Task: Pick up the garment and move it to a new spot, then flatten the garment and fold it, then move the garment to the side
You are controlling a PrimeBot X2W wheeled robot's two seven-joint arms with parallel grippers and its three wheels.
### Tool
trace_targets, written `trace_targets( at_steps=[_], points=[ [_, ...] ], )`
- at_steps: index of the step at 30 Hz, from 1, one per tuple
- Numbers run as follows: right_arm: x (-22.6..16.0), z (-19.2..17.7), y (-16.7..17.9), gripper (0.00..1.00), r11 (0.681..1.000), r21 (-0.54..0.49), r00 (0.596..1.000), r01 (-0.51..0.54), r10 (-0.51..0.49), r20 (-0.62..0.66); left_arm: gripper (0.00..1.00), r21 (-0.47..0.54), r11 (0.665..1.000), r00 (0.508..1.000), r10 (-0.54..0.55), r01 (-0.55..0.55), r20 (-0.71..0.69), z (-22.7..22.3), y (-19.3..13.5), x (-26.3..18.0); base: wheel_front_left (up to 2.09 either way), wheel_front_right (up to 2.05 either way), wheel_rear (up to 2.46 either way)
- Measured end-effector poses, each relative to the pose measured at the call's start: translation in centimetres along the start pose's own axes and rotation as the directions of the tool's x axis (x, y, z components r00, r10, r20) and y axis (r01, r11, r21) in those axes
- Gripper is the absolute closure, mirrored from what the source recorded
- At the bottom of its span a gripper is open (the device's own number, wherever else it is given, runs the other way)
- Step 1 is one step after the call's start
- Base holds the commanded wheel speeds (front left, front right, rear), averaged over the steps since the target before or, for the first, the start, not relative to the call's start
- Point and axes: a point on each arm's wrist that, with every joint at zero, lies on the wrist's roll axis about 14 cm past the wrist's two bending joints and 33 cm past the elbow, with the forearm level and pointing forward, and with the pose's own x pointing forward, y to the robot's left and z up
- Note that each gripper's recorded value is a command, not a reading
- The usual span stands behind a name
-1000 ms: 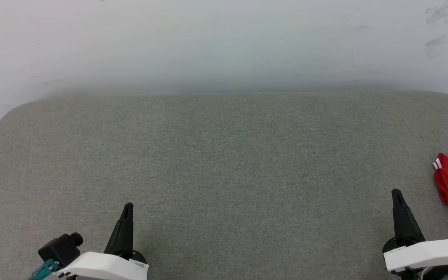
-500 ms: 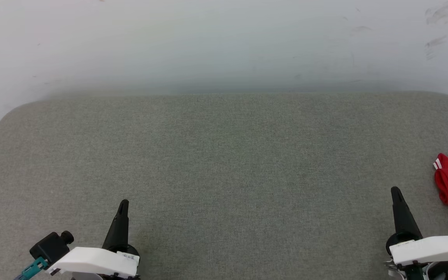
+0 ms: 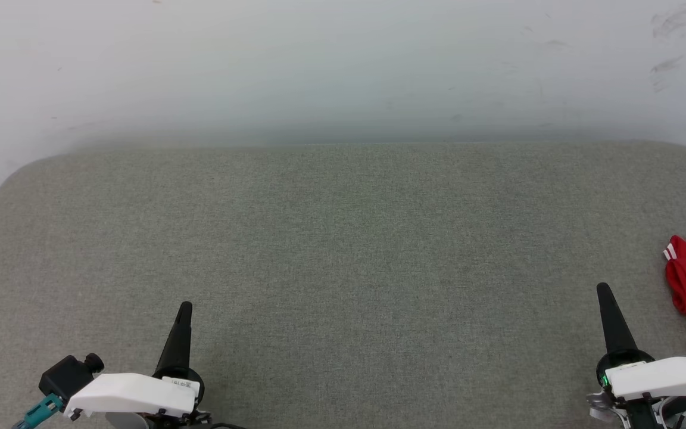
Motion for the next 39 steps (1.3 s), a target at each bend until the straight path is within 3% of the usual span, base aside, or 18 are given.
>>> trace_targets(
  at_steps=[18, 39],
  points=[
    [0.3, -0.2, 0.2, 1.00, 0.983, 0.181, 1.000, -0.001, 0.004, -0.019, 1.00, -0.177, 0.984, 1.000, 0.007, -0.006, 0.002, 0.5, 0.1, 0.4, 0.00, 0.00, 0.00],
    [0.7, -0.2, 0.7, 1.00, 0.935, 0.356, 0.999, -0.012, 0.025, -0.032, 1.00, -0.347, 0.938, 1.000, -0.001, 0.002, 0.002, 1.1, -0.1, 0.9, 0.00, 0.00, 0.00]
  ],
)
